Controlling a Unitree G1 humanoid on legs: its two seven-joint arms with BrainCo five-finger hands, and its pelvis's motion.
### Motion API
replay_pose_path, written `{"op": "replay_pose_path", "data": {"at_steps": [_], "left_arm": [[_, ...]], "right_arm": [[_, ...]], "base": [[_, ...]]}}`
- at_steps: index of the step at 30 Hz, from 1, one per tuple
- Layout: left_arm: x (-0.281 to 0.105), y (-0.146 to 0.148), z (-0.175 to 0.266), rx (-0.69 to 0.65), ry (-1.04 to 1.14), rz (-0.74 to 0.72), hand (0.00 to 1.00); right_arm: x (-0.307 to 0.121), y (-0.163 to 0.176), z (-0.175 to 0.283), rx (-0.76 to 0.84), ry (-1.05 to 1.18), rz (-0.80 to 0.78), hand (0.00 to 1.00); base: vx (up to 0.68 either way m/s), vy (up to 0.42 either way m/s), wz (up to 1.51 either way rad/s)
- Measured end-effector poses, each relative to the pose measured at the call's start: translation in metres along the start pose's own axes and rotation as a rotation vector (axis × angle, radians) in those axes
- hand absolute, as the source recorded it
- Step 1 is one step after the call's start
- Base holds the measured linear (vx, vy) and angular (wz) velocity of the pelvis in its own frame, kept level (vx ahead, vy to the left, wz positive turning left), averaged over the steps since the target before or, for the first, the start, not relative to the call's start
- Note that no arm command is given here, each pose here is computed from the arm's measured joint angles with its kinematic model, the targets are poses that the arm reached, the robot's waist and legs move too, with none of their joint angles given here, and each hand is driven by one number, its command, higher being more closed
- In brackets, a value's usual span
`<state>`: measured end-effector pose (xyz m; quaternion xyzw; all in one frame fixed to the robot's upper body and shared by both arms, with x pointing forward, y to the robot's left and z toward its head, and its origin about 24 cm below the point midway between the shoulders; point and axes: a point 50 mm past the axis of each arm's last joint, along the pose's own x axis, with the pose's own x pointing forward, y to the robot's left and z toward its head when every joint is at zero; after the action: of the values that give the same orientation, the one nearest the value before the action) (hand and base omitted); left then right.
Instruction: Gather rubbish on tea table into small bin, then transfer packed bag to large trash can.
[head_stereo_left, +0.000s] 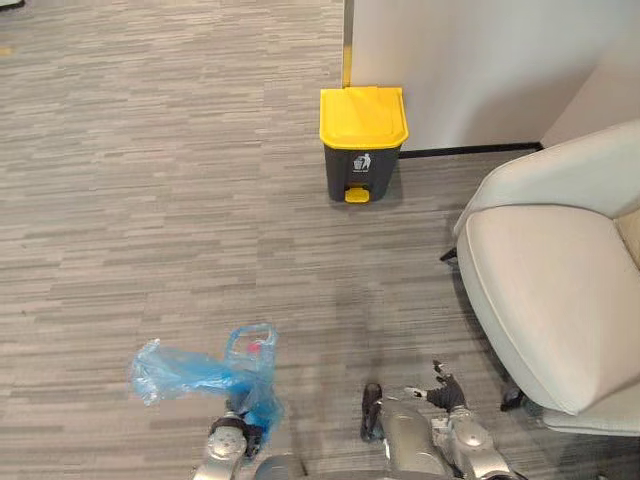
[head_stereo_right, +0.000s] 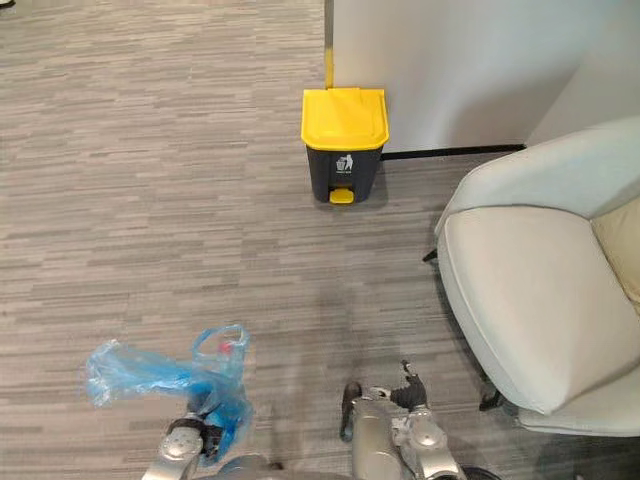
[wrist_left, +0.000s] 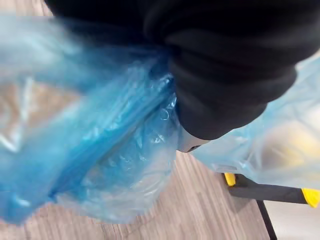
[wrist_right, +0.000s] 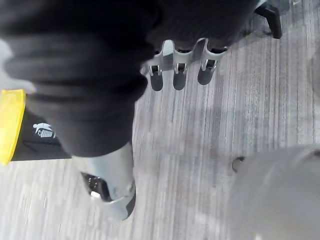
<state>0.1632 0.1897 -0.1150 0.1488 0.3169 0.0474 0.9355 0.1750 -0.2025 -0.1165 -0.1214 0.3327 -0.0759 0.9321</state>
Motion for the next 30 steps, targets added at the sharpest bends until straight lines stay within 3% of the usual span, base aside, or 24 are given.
{"op": "replay_pose_path", "data": {"at_steps": [9,18,24,30], "left_arm": [[0.003,-0.011,0.014,-0.032,-0.046,-0.020,1.00],[0.004,-0.001,0.014,-0.035,-0.055,0.010,1.00],[-0.002,0.003,-0.002,0.003,-0.008,0.003,1.00],[-0.001,0.005,-0.002,0.016,0.006,0.003,1.00]], "right_arm": [[-0.009,0.003,-0.015,0.051,0.049,-0.012,0.00],[-0.005,0.002,-0.008,0.107,0.036,-0.034,0.00],[-0.005,0.009,-0.006,0.063,0.028,0.003,0.00],[-0.001,0.012,-0.002,0.031,0.024,0.034,0.00]], "base": [[0.32,-0.062,0.09],[0.31,0.218,-0.26],[0.38,0.210,-0.26],[0.40,-0.082,0.01]]}}
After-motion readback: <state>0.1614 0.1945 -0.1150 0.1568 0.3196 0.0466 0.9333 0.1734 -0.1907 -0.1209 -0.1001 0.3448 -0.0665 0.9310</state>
